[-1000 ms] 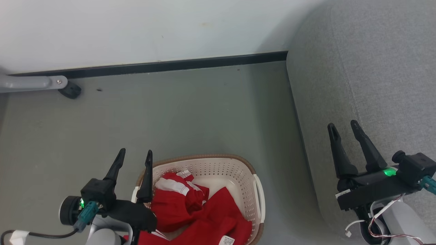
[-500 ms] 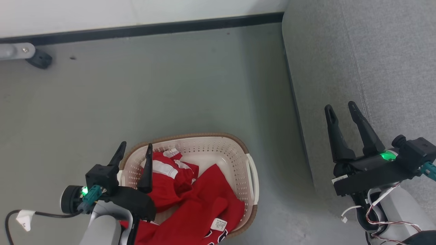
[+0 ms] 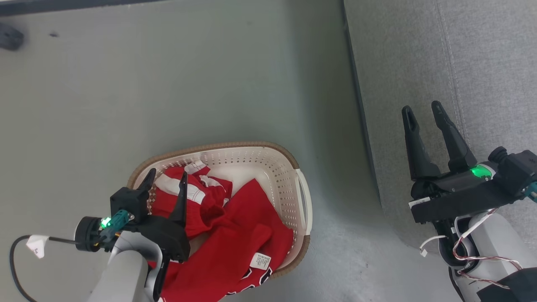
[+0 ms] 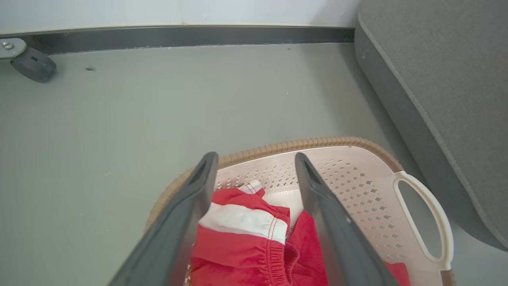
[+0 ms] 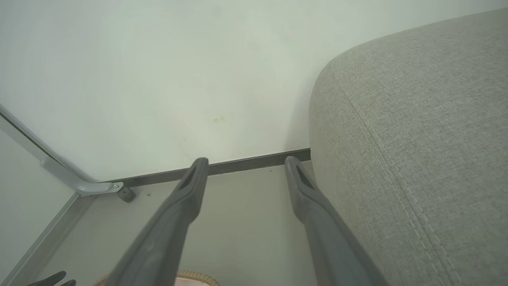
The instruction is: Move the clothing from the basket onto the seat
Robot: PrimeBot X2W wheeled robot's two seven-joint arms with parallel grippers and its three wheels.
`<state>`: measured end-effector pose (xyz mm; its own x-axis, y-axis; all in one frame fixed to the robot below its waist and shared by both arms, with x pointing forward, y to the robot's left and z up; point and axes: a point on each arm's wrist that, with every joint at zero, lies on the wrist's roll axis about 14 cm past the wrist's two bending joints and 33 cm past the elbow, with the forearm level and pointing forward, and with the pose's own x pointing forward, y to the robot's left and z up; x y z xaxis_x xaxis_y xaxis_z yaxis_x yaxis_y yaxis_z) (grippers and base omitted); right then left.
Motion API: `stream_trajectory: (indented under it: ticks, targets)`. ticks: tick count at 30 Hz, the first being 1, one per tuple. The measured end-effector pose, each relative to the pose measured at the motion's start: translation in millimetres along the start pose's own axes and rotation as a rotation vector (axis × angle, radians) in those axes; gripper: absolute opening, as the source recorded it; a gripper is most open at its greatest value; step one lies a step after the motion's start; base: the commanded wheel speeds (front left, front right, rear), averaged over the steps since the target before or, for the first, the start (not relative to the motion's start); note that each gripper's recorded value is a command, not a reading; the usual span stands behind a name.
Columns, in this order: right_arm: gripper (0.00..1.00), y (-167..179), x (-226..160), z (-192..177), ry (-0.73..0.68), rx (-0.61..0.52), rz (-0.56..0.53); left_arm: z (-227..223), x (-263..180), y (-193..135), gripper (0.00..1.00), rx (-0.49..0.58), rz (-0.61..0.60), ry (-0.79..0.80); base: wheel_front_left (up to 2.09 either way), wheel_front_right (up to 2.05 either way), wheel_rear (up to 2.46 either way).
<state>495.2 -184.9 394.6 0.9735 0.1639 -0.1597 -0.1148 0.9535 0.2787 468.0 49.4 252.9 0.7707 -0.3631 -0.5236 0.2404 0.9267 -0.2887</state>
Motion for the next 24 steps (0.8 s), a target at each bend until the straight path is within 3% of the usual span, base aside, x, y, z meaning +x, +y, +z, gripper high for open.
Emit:
stream_trajectory:
  ticks: [24]
  targets:
    - [1.0,-18,19,-35,0.067,-0.007,-0.019,-92,28,-19,1.0,0.016,-0.086,0.289,0.0,0.0,0.0]
